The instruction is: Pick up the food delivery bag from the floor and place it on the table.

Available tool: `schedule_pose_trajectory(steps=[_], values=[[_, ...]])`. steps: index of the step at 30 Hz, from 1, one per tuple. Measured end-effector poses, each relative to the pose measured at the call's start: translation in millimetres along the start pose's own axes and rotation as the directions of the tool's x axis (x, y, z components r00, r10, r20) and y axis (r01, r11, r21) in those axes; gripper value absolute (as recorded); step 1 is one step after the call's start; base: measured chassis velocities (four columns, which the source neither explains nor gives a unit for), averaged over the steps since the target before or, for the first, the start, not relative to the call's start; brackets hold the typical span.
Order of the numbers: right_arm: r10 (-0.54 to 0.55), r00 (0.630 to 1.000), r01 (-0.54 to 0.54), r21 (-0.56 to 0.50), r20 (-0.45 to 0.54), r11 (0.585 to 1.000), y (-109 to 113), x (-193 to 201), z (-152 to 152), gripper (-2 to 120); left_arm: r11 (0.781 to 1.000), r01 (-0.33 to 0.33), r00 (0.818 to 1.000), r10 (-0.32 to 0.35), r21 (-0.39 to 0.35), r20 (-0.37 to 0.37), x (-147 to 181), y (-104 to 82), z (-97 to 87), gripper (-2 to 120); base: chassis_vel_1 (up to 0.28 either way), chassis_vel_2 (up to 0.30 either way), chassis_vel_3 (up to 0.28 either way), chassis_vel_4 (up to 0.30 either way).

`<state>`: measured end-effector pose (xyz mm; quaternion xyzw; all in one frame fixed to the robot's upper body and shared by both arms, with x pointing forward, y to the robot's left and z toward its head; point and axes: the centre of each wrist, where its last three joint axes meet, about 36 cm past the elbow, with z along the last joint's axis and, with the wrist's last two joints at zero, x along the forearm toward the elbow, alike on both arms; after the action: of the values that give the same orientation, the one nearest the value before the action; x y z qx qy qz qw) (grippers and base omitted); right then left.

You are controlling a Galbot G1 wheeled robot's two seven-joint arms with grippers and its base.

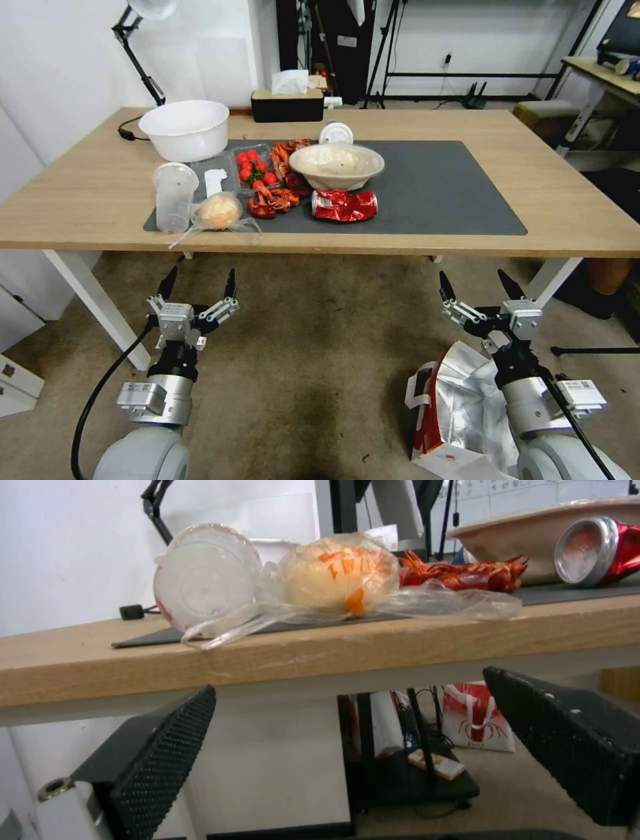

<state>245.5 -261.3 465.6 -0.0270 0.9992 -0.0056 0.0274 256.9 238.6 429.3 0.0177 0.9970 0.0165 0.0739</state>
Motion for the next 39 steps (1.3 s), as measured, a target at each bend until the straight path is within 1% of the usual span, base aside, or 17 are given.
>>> schedule_pose_trajectory(steps=[5, 26, 39], values=[[-0.007, 1.000, 0.007, -0.003, 0.000, 1.000, 3.0, 0.4, 0.9, 100, 1.000, -0.001, 1.000, 0.001, -0.007, 0.000, 0.5, -0.2, 0.2, 100, 0.000, 0.000, 0.000, 0.000], [-0.005, 1.000, 0.005, -0.006, -0.001, 1.000, 2.9, -0.9, 5.4, 100, 1.000, -0.009, 1.000, 0.009, -0.008, 0.001, 0.7, -2.6, 0.7, 100, 0.000, 0.000, 0.000, 0.000], [0.003, 1.000, -0.003, -0.010, -0.001, 1.000, 2.1, -0.5, 4.8, 100, 1.000, -0.009, 1.000, 0.009, -0.013, -0.002, 2.6, -0.3, 1.4, 100, 0.000, 0.000, 0.000, 0.000]])
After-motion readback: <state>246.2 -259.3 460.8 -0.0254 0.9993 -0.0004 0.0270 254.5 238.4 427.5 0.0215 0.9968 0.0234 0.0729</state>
